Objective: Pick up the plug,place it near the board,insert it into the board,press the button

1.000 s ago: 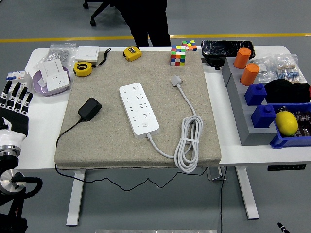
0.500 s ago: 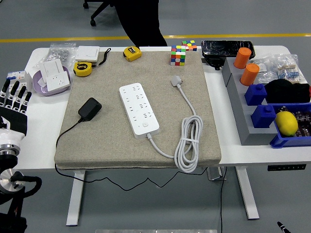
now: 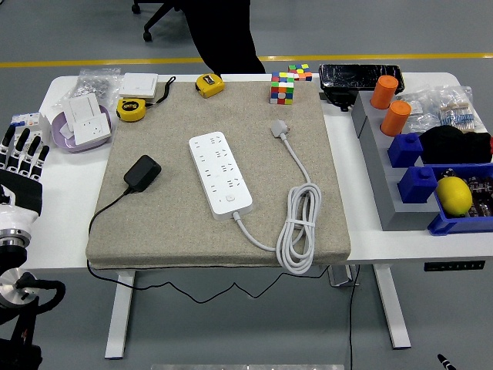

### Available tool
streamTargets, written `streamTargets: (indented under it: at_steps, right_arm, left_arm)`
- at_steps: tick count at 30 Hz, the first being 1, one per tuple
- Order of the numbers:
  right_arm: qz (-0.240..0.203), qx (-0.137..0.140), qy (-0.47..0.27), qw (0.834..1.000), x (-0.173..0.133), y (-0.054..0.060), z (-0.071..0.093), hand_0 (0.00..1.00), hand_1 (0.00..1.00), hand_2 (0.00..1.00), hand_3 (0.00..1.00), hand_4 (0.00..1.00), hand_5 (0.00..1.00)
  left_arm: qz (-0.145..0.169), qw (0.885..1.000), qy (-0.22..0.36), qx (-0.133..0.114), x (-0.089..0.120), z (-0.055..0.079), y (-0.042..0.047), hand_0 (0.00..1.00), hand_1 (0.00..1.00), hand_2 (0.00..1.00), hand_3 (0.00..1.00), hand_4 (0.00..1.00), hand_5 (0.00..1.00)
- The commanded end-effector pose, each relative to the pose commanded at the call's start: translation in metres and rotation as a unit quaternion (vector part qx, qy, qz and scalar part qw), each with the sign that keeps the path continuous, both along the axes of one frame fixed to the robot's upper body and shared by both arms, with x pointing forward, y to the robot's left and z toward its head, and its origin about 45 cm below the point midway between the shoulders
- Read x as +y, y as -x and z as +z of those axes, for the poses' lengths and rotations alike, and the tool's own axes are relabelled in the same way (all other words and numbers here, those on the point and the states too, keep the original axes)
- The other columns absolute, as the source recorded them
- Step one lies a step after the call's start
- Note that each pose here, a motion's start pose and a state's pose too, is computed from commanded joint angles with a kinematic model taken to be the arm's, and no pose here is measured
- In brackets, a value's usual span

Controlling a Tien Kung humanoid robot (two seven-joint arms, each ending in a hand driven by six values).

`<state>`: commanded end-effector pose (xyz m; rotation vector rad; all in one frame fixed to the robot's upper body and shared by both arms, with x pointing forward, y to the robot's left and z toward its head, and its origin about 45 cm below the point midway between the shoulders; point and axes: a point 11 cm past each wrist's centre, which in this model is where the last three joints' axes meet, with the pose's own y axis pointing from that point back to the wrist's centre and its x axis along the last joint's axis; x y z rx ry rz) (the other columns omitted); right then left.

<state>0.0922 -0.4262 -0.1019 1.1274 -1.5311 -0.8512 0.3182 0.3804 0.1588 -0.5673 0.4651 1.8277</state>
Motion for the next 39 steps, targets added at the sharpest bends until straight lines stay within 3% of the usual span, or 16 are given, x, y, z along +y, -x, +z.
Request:
streamTargets:
  at_steps: [4,5,16,17,39]
  right_arm:
    - [0.000,-0.004,0.000,1.000,0.0000,-0.0028,0.0006,0.821,0.741,0.741,0.772,0.998,0.998]
    - [0.000,-0.004,0.000,1.000,0.0001,-0.0035,0.0007,0.821,0.741,0.741,0.772,0.998,0.998]
    - [-0.002,-0.005,-0.001,1.000,0.0005,-0.0034,0.0006,0.821,0.741,0.741,0.772,0.998,0.998]
    - [-0.002,-0.004,-0.001,1.000,0.0004,-0.0033,0.0006,0.820,0.742,0.740,0.772,0.998,0.998]
    - [0.002,-0.003,0.003,1.000,-0.0031,-0.0037,0.0019,0.820,0.742,0.741,0.772,0.998,0.998]
  left_arm:
    - [-0.001,1.000,-0.004,0.001,-0.0001,0.0005,-0.0006,0.837,0.836,0.812,0.820,0.998,0.998]
    - [-0.001,1.000,-0.005,0.001,-0.0001,0.0006,-0.0007,0.837,0.834,0.785,0.805,0.998,0.952]
    - [-0.002,1.000,-0.007,0.004,-0.0002,0.0006,-0.0019,0.838,0.834,0.765,0.751,0.998,0.962]
    - [-0.002,1.000,-0.007,0.004,-0.0001,0.0005,-0.0019,0.834,0.831,0.751,0.665,0.998,0.962]
    - [-0.008,1.000,-0.022,0.017,-0.0025,-0.0020,-0.0019,0.832,0.825,0.750,0.698,0.998,0.928]
